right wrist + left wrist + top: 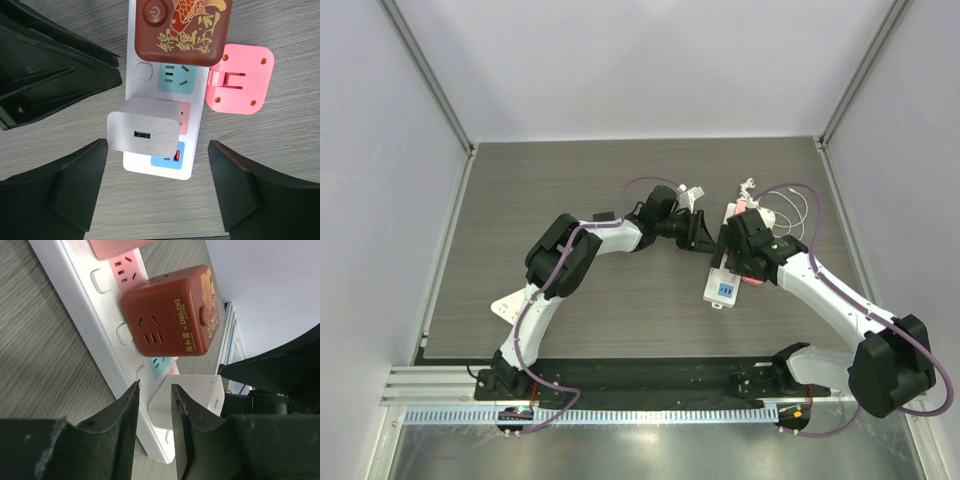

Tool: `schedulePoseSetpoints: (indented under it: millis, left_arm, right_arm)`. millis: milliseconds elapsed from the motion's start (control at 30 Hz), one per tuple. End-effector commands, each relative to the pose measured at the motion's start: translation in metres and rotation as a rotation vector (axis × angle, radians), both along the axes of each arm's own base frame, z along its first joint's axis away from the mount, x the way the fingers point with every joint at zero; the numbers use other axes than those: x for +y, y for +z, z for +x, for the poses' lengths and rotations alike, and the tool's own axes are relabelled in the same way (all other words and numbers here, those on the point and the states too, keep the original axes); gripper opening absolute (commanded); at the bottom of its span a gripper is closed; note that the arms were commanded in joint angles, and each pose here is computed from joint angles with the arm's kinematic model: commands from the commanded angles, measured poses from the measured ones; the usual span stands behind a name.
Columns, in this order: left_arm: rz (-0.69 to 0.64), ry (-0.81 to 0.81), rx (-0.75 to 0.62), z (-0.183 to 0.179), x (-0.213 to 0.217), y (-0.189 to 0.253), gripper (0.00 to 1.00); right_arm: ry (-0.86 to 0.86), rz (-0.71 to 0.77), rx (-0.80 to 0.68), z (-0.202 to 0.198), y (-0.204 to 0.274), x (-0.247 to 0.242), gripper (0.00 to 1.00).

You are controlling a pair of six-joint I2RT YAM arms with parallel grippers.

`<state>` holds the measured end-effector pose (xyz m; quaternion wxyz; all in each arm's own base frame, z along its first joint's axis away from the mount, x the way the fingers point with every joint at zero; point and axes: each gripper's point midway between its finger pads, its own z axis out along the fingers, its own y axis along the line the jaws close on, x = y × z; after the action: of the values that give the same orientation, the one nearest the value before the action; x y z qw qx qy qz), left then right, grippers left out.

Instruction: Pull the plug off the socket

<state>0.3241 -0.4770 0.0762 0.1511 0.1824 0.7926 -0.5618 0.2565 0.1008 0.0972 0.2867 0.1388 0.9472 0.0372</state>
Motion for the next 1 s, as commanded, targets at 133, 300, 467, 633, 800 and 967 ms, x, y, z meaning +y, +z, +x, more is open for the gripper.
schedulePoseSetpoints:
  millis: [133, 300, 467, 633, 800, 967]
  left_arm:
    - [-0.005, -0.035, 0.008, -0.003, -0.007, -0.010, 0.31]
    - [0.008, -0.038, 0.016, -0.002, -0.011, -0.015, 0.30]
    - [0.020, -0.030, 0.021, -0.001, -0.016, -0.020, 0.31]
    - [0.049, -0.014, 0.032, 0.002, -0.018, -0.032, 0.31]
    - [0.116, 0.002, 0.023, -0.002, -0.013, -0.046, 0.29]
    - [0.111, 0.003, 0.028, -0.019, -0.012, -0.055, 0.28]
  right_arm:
    - [-0.010, 0.000, -0.088, 0.005, 0.007, 0.003, 0.83]
    - [-0.007, -0.002, -0.119, 0.006, 0.014, 0.005, 0.83]
    - [0.023, 0.004, -0.103, 0.008, 0.008, 0.015, 0.83]
    - [0.016, -0.021, -0.081, 0.012, -0.005, 0.019, 0.83]
    - [-0.017, -0.043, -0.082, 0.013, -0.007, 0.014, 0.83]
    - [-0.039, -0.089, -0.099, 0.014, -0.007, 0.004, 0.81]
